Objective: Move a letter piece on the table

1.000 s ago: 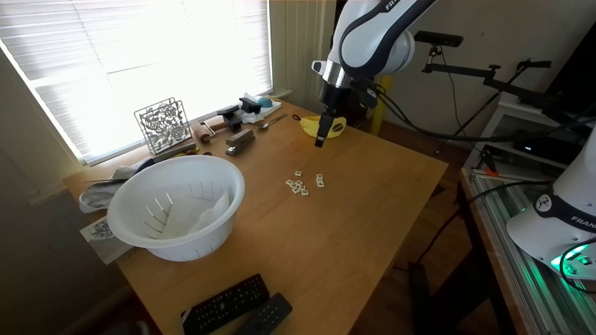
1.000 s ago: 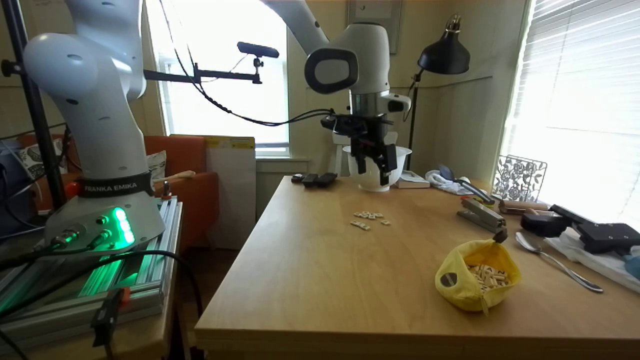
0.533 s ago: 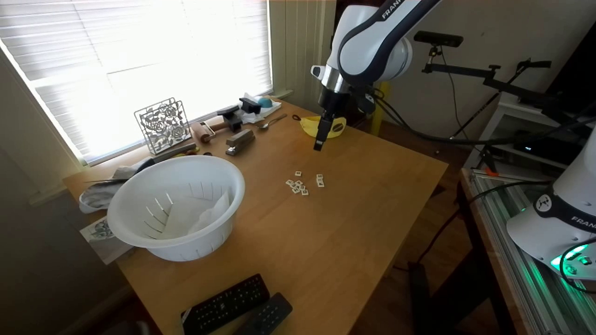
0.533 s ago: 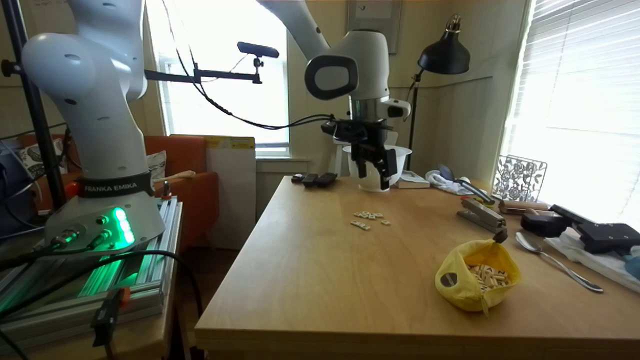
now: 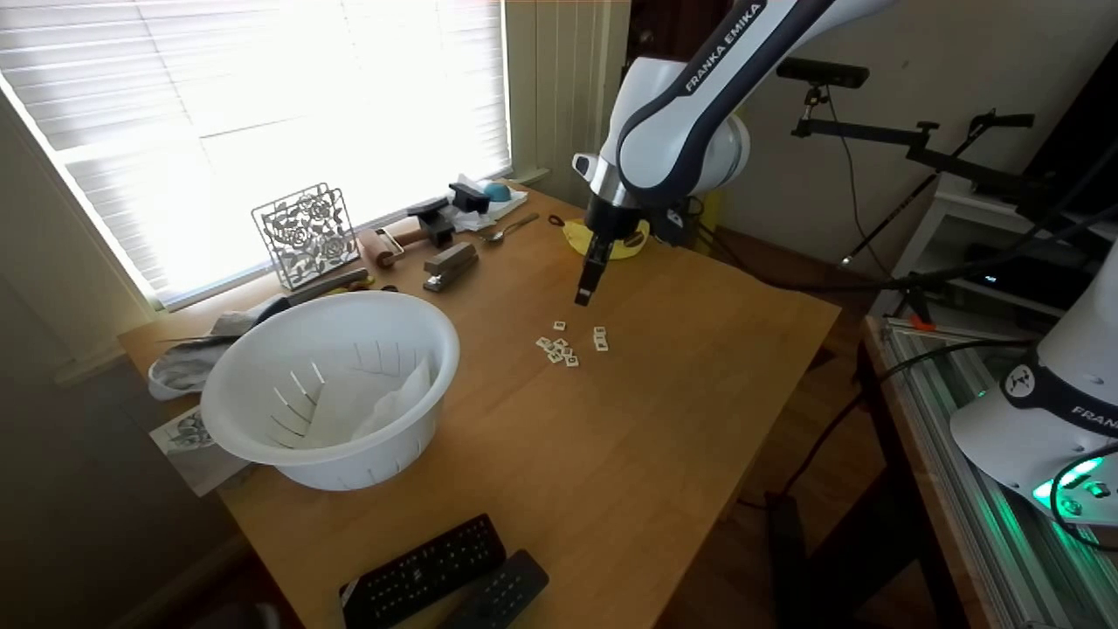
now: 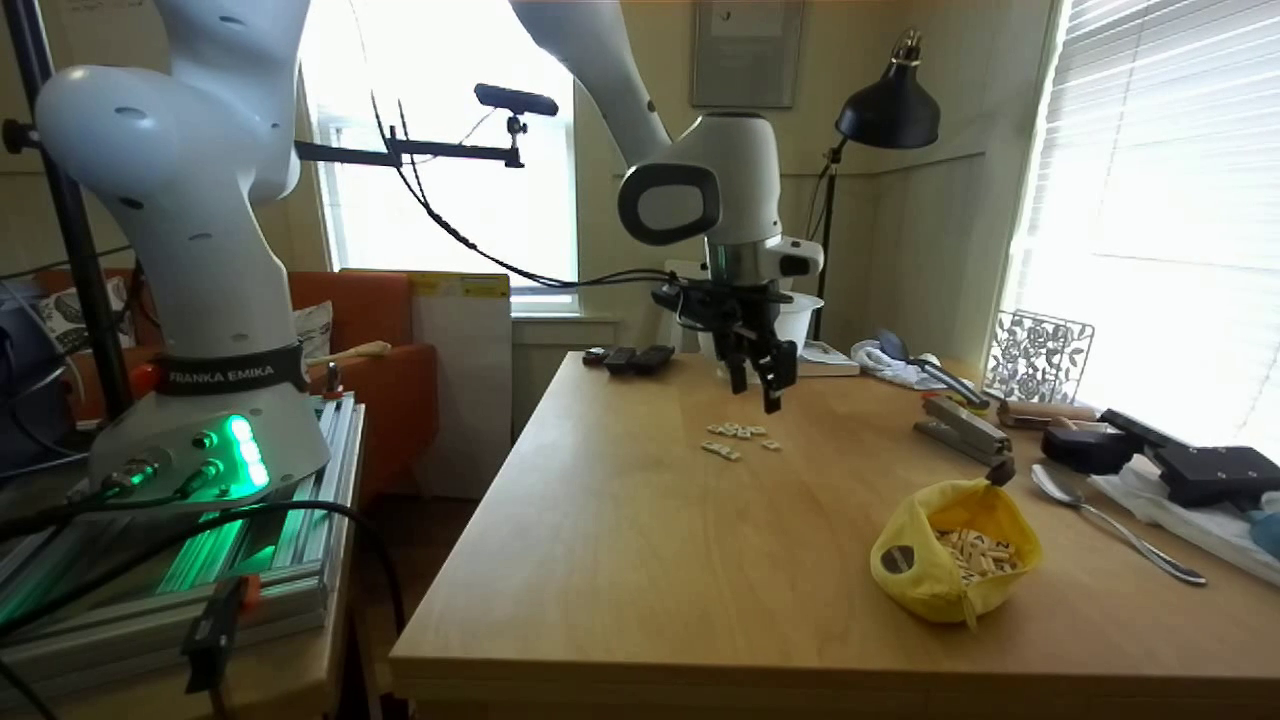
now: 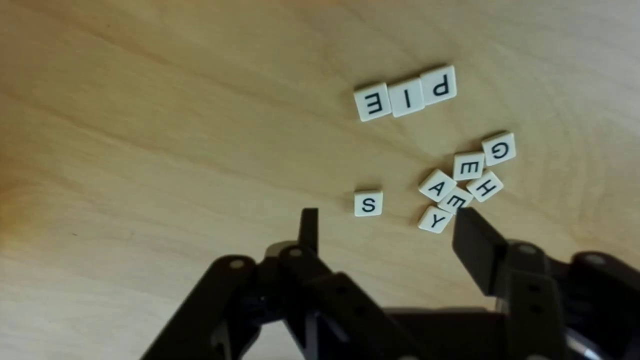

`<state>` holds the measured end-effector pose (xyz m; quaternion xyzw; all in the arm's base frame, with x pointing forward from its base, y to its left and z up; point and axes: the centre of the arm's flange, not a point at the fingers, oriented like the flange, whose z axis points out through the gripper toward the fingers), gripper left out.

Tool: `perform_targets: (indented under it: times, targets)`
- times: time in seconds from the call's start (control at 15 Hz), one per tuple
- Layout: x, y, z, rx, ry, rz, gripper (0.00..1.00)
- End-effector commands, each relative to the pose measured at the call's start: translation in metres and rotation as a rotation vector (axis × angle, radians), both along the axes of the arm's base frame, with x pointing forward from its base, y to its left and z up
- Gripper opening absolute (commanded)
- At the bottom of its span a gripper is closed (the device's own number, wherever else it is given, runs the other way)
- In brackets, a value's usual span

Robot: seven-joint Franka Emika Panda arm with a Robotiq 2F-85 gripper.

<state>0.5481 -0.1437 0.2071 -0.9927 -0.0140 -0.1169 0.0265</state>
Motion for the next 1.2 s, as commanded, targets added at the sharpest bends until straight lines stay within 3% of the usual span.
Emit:
perform_targets:
  times: [0.0, 0.4, 1.13]
  targets:
    - [0.016, -0.006, -0.022, 0.007, -0.022, -0.014, 0.42]
    - [0.028, -0.005, -0.041, 0.016, -0.043, -0.009, 0.01]
    - [0.041, -0.002, -0.067, 0.026, -0.047, 0.018, 0.00]
